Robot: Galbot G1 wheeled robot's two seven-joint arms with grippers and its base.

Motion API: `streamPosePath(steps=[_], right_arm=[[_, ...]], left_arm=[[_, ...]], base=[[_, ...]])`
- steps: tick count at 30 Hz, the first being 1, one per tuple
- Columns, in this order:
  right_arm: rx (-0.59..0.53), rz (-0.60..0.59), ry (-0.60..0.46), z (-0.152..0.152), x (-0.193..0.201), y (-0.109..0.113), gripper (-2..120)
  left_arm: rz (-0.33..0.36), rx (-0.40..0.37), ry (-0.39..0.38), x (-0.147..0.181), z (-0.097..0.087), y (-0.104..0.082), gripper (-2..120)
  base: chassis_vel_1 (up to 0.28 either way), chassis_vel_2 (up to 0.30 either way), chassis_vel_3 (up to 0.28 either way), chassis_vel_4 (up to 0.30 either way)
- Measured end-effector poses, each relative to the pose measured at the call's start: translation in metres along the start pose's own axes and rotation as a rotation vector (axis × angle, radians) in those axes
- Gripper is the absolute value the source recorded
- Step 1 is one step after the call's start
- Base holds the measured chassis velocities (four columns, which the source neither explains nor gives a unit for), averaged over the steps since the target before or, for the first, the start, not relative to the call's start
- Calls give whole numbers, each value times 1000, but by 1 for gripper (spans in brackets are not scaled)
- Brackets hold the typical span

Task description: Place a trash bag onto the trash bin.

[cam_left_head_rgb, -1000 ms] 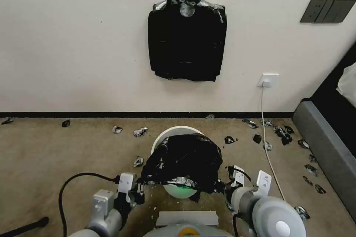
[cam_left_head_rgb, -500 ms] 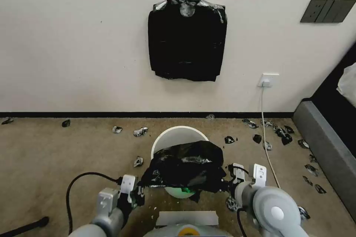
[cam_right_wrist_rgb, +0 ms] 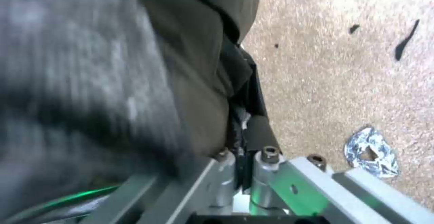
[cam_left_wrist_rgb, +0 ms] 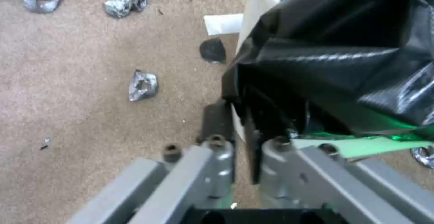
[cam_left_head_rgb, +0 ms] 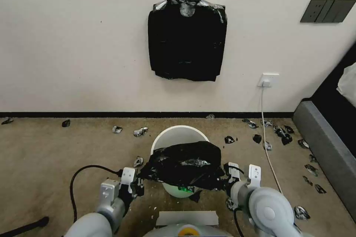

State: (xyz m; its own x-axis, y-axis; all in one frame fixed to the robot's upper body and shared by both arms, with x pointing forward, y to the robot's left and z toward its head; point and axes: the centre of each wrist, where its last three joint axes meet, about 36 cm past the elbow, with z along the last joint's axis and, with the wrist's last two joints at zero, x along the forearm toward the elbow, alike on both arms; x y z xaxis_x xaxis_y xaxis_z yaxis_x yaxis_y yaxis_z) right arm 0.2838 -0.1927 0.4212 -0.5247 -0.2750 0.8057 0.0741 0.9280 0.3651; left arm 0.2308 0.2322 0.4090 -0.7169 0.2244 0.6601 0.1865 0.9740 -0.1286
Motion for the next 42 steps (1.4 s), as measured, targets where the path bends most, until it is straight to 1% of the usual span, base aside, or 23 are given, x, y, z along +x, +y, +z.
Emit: streamPosePath(steps=[1,2,3,5,6,7,10,11,12,13,14,15,16,18,19,23,24,27,32,37,39,40,42], right_arm=[[0,-2,-9,1,5,1,7],[2,-4,-12,3,8,1,10],[2,-4,-12,3,8,1,10],[4,-10,-17,5,16,3,24],[3,-10,-19,5,17,3,27],[3,-10,-19,5,17,3,27],[-3,-10,-25,5,22,2,41],[-5,-11,-25,5,24,2,47],[-5,-11,-25,5,24,2,47],[-6,-12,-22,7,26,2,51],[-6,-12,-13,10,28,2,58],[-6,-12,-13,10,28,2,58],[-5,-12,-8,12,29,2,61],[0,-11,-3,15,32,3,71],[0,-11,-3,15,32,3,71],[18,-16,-1,18,42,5,89],[18,-16,-1,18,42,5,89],[30,-17,-1,19,51,5,99],[41,-16,-9,19,61,5,100],[50,-17,-17,19,71,4,100],[74,-62,-37,19,78,1,100],[74,-62,-37,19,78,1,100],[126,-117,-67,20,83,-3,100]], left_arm=[[-2,5,-4,3,-1,0,13],[-3,9,-5,4,-1,-1,19],[-3,9,-5,4,-1,-1,19],[-8,24,-14,7,-1,-1,30],[-9,27,-14,9,-1,-1,31],[-9,27,-14,9,-1,-1,31],[-11,29,-10,14,1,-2,49],[-12,26,-6,16,2,-1,54],[-12,26,-6,16,2,-1,54],[-12,23,-3,18,2,-1,57],[-14,17,-2,20,2,0,64],[-14,17,-2,20,2,0,64],[-16,14,-2,21,2,1,67],[-19,4,-7,23,2,2,77],[-19,4,-7,23,2,2,77],[-4,-33,-45,35,1,4,97],[-4,-33,-45,35,1,4,97],[13,-72,-62,42,2,6,99],[6,-102,-80,46,3,8,100],[2,-102,-106,52,0,13,100],[9,-100,-123,57,2,15,100],[9,-100,-123,57,2,15,100],[7,-116,-146,60,5,17,100]], base=[[0,0,0,0],[0,0,0,0],[0,0,0,0],[0,0,0,0],[0,0,0,0],[0,0,0,0],[0,0,0,0],[0,0,0,0],[0,0,0,0],[0,0,0,0],[0,0,0,0],[0,0,0,0],[0,0,0,0],[0,0,0,0],[0,0,0,0],[0,0,0,0],[0,0,0,0],[0,0,0,0],[0,0,0,0],[0,0,0,0],[0,0,0,0],[0,0,0,0],[0,0,0,0]])
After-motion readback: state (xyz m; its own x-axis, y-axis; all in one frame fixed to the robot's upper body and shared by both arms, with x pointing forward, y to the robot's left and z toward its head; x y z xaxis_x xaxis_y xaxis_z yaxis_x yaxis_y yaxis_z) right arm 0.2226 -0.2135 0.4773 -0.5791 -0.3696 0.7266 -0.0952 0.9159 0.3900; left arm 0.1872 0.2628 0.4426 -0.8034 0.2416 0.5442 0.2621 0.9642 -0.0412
